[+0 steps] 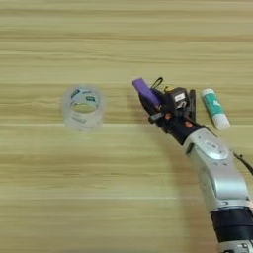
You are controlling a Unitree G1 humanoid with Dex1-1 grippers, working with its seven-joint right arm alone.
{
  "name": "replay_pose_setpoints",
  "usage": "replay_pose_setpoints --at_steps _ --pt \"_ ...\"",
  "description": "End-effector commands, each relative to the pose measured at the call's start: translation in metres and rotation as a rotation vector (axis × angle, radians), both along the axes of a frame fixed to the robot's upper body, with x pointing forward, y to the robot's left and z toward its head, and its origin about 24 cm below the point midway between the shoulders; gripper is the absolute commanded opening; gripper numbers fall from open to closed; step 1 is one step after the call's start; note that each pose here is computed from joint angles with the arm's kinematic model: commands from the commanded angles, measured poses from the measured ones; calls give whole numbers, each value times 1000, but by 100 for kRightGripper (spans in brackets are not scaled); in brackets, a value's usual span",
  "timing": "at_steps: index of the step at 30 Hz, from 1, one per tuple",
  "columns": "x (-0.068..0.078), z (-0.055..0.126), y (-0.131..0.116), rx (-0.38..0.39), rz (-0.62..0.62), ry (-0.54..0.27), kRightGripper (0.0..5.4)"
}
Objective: Move the objects on the table
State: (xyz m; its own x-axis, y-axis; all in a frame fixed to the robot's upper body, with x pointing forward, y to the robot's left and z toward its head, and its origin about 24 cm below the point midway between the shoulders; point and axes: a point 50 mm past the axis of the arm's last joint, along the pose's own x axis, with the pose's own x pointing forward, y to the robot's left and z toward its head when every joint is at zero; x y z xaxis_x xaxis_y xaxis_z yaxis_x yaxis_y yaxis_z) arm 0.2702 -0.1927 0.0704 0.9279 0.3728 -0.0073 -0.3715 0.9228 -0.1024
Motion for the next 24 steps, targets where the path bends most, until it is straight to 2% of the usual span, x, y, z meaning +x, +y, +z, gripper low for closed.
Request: replay_pose_setpoints --at_steps 1,9,15,21,24 --pt "7 40 -28 -24 -97 -154 142" --pt "10 41 -84 -25 -292 -137 142" --pt "11 37 -125 -57 -455 -106 142" --pt "11 30 -149 -72 -533 -72 142" --pt "11 27 -153 -65 -549 -66 142"
